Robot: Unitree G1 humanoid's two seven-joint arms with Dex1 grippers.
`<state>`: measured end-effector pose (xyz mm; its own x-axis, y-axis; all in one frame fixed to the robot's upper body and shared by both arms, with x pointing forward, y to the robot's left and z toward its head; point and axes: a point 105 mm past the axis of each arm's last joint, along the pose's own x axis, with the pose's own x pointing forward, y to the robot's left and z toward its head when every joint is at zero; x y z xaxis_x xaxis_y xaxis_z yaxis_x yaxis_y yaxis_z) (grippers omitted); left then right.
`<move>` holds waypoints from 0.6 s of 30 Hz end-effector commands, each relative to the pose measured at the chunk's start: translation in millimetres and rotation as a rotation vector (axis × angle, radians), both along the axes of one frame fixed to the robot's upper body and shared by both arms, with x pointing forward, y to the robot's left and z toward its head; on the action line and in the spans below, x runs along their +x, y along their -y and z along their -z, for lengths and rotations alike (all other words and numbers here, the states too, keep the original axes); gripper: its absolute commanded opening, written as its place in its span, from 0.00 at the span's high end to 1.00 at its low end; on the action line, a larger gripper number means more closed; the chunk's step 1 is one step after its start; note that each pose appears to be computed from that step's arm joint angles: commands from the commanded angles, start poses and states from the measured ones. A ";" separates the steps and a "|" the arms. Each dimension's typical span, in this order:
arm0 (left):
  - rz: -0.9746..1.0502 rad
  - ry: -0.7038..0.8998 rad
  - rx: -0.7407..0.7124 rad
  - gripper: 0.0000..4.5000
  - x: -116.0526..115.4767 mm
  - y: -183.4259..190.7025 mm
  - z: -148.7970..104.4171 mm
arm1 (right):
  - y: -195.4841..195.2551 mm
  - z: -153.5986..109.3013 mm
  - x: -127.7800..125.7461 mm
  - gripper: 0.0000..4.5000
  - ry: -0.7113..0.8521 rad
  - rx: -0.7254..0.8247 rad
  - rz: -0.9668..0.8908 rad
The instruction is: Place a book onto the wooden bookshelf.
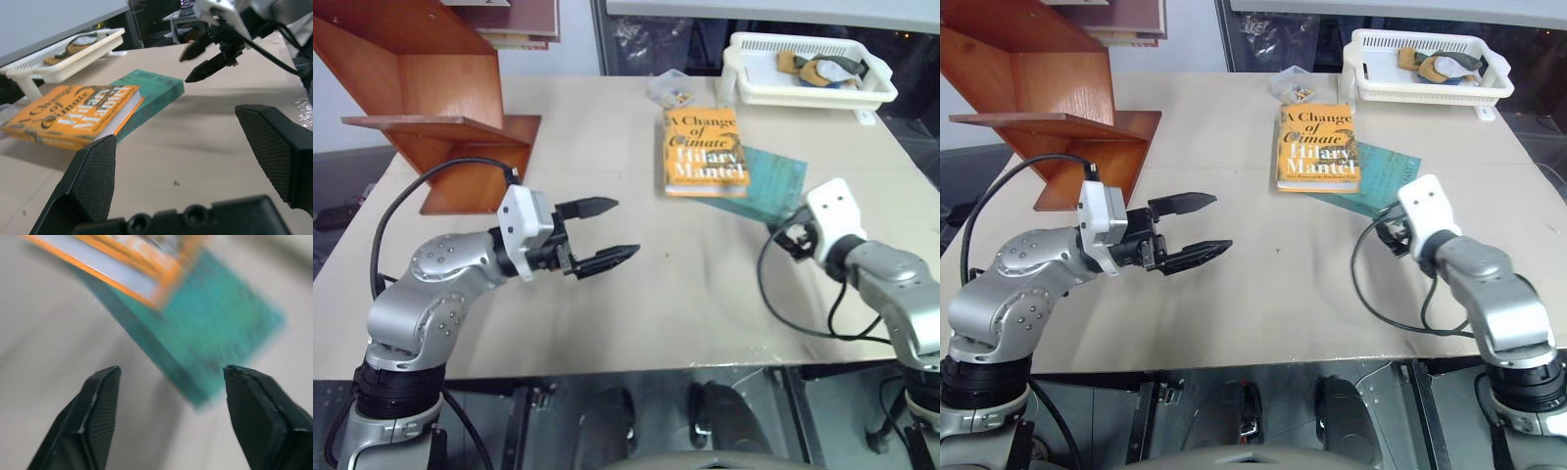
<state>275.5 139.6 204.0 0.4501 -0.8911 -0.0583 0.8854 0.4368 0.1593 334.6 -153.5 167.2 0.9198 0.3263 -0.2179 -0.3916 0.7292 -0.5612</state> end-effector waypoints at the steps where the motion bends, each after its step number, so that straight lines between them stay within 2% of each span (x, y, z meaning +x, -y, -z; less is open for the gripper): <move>1: -0.046 0.053 -0.003 0.00 5.1 -6.9 -7.5 | -31.1 -5.7 15.6 0.28 0.174 -0.221 -0.122; 7: -0.139 0.006 -0.071 0.00 14.6 -15.9 -10.6 | -58.0 -7.3 38.7 0.28 0.286 -0.317 -0.189; 10: -0.202 -0.026 -0.112 0.00 19.4 -20.7 -10.3 | -68.1 -5.9 43.7 0.28 0.282 -0.262 -0.204; 11: -0.229 -0.029 -0.131 0.00 21.2 -22.7 -11.0 | -73.9 -8.8 43.6 0.28 0.241 -0.122 -0.199; 13: -0.280 -0.037 -0.171 0.00 24.3 -27.2 -12.1 | -93.9 -13.7 37.2 0.28 0.094 0.252 -0.234; 14: -0.300 -0.041 -0.187 0.00 25.5 -29.1 -12.2 | -101.9 -17.4 34.7 0.28 0.049 0.381 -0.250; 18: -0.328 -0.049 -0.209 0.00 26.7 -33.6 -13.5 | -125.3 -22.0 28.2 0.54 -0.017 0.487 -0.314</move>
